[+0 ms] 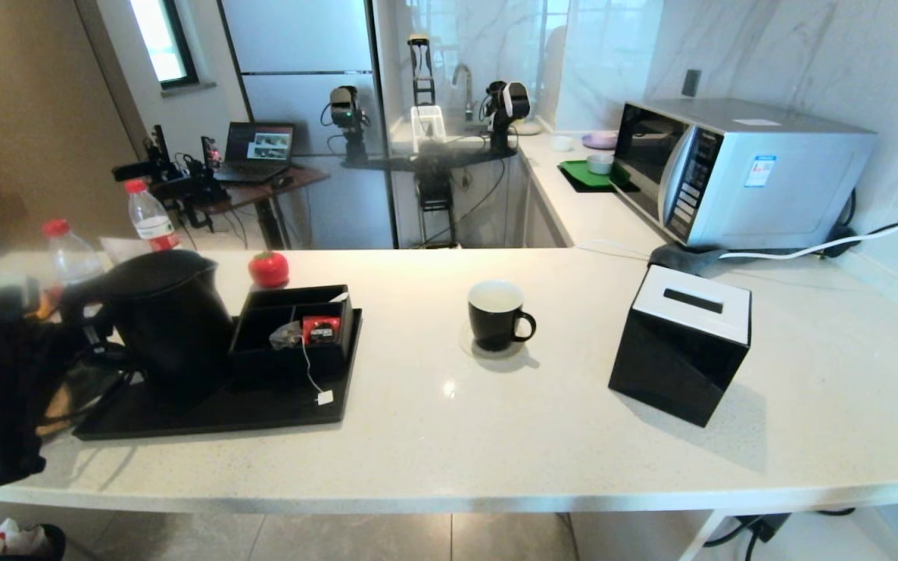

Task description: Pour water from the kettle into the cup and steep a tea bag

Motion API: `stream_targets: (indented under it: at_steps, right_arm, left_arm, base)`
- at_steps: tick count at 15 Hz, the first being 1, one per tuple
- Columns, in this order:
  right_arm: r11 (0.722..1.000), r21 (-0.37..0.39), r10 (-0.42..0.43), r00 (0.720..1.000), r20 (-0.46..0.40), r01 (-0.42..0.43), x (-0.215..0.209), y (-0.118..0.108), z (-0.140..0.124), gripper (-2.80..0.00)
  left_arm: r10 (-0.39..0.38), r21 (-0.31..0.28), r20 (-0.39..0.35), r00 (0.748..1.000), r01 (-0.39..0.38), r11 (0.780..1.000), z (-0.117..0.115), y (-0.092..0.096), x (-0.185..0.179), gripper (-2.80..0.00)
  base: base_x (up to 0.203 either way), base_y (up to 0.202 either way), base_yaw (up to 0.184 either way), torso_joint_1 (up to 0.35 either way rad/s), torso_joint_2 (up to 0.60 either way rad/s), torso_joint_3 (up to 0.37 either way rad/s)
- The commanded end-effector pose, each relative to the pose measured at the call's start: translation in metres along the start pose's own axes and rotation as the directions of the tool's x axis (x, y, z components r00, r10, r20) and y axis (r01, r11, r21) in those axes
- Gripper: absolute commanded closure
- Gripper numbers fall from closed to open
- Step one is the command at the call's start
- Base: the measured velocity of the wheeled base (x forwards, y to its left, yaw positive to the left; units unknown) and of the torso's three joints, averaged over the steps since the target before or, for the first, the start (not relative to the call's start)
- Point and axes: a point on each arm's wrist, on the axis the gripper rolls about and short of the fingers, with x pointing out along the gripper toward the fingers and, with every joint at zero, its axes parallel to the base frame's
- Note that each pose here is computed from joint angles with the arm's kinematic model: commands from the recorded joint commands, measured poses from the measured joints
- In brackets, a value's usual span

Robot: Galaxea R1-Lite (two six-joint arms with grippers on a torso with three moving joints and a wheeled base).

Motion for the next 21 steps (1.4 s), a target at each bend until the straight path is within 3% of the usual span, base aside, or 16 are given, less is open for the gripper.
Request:
stream_targets:
  at_steps: [1,12,13,21]
  right_arm:
    - [1.000,-0.001,0.002,1.000,-0.001,-0.002,0.000,0.000,0.000,0.00]
    - [1.000,-0.001,0.001,1.000,-0.001,-0.001,0.000,0.000,0.000,0.00]
    - [1.000,-0.001,0.001,1.000,-0.001,-0.001,0.000,0.000,0.000,0.00]
    - [1.000,-0.001,0.001,1.000,-0.001,-0.001,0.000,0.000,0.000,0.00]
  left_arm:
    - [-0.004,0.000,0.012,1.000,0.004,1.000,0.007,0.000,-0.007,-2.80]
    - [-0.013,-0.005,-0.117,0.993,0.012,1.000,0.013,0.000,-0.085,-2.80]
    - [-0.013,-0.005,-0.124,0.992,0.012,1.000,0.015,0.000,-0.094,0.00]
    - [-0.032,0.005,-0.126,0.992,0.033,0.999,0.032,-0.003,-0.162,0.00]
  base:
    - [0.000,0.000,0.000,0.000,0.00,0.000]
    - [0.000,0.000,0.000,0.000,0.00,0.000]
    - [0.000,0.000,0.000,0.000,0.00,0.000]
    - [0.000,0.000,0.000,0.000,0.00,0.000]
